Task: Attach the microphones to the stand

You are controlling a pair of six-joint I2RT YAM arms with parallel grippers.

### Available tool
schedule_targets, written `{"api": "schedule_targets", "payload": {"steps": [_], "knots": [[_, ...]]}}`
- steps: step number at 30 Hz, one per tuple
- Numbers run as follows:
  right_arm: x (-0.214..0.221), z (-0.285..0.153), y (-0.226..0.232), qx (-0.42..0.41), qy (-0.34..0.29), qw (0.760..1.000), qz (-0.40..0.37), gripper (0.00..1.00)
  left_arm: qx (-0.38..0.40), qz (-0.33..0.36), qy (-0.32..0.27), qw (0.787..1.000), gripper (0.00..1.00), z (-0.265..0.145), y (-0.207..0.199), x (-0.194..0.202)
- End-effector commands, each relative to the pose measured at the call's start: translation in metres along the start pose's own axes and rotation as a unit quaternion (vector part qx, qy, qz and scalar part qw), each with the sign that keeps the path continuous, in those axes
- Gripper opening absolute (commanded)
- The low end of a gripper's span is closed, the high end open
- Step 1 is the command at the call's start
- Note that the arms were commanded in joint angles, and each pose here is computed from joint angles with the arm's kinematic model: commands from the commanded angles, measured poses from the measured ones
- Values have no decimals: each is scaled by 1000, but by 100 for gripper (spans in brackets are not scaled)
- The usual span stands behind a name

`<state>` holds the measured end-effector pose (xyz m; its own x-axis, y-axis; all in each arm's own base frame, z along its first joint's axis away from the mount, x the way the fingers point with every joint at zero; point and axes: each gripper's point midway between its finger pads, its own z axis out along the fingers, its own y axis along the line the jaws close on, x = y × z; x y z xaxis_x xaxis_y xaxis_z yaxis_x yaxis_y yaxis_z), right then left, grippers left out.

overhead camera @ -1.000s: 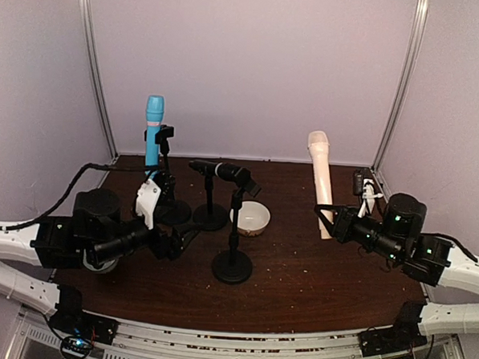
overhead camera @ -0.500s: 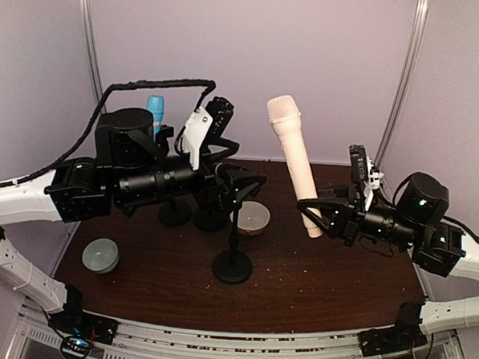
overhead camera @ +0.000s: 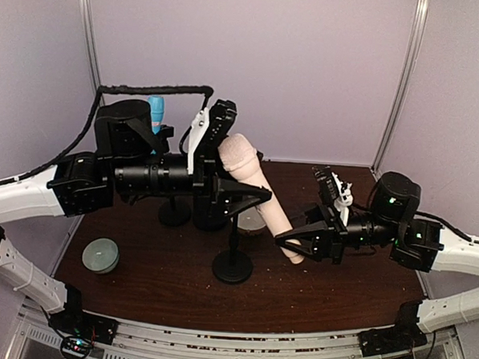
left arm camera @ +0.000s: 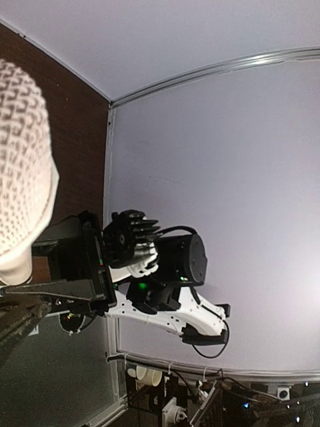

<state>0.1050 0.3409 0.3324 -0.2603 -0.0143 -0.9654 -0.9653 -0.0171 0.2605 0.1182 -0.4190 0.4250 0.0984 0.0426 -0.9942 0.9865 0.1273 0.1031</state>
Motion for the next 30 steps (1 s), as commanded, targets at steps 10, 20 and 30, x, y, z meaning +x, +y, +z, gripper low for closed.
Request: {"api": "schedule_targets", "payload": {"steps": [10, 20, 30], "knots": [[-23, 9, 2, -10, -26, 1000, -11, 19, 83, -3, -85, 993, 46, -6, -13, -32], [-38, -2, -20, 100, 14, 993, -64, 54, 28, -44, -16, 999, 23, 3, 15, -17], [-47, 11, -30, 119, 75, 988, -66, 57, 7, -64, -2, 998, 22, 8, 23, -14]]}}
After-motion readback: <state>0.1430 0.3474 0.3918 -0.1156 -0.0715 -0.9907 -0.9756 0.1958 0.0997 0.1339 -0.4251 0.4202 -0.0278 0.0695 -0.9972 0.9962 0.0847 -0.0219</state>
